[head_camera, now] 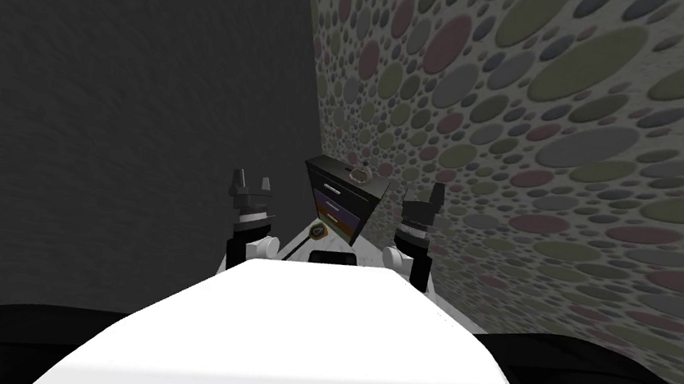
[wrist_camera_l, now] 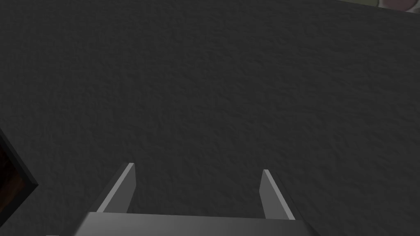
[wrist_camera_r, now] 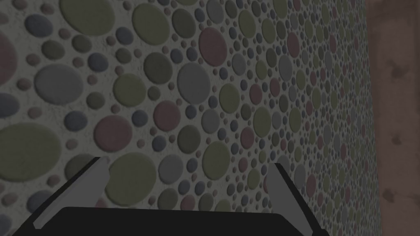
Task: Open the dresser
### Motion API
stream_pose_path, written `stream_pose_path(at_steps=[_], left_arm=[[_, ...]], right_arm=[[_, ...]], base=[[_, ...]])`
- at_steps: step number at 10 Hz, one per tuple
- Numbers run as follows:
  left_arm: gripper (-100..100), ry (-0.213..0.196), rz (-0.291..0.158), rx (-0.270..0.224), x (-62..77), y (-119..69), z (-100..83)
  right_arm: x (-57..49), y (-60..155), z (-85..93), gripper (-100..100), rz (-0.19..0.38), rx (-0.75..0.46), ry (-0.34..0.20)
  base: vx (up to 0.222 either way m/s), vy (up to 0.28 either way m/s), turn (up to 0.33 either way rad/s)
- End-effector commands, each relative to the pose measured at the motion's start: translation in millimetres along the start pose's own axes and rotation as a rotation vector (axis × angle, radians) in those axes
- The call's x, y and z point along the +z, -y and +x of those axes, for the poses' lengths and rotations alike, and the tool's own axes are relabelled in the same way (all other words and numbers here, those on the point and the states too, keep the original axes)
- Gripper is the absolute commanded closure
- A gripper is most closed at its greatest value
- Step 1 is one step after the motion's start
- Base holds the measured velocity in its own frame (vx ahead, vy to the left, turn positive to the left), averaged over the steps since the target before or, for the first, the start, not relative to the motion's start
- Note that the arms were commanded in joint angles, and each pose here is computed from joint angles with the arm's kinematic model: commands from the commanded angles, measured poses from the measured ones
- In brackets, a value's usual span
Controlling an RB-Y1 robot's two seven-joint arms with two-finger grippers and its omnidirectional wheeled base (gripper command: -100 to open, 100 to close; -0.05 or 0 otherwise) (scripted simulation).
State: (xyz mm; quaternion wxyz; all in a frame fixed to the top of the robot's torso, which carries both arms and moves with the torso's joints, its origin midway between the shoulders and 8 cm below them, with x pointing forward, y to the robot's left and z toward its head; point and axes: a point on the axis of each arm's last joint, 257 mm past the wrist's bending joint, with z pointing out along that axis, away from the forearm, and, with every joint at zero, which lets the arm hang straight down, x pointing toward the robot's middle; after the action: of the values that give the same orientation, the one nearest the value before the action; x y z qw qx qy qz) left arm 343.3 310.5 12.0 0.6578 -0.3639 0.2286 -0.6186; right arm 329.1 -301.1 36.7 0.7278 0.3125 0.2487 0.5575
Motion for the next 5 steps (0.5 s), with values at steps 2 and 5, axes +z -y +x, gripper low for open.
stream_pose_path(at_steps=[2,5], left_arm=[[0,0.000,0.000,0.000,0.0,0.0,0.0],[0,0.000,0.000,0.000,0.0,0.1,0.0]], right_arm=[[0.0,0.0,0.0,0,0.000,0.000,0.000],[0.0,-0.1,0.0,0,0.000,0.000,0.000]], base=[[0.000,0.000,0.000],[0.000,0.000,0.000]])
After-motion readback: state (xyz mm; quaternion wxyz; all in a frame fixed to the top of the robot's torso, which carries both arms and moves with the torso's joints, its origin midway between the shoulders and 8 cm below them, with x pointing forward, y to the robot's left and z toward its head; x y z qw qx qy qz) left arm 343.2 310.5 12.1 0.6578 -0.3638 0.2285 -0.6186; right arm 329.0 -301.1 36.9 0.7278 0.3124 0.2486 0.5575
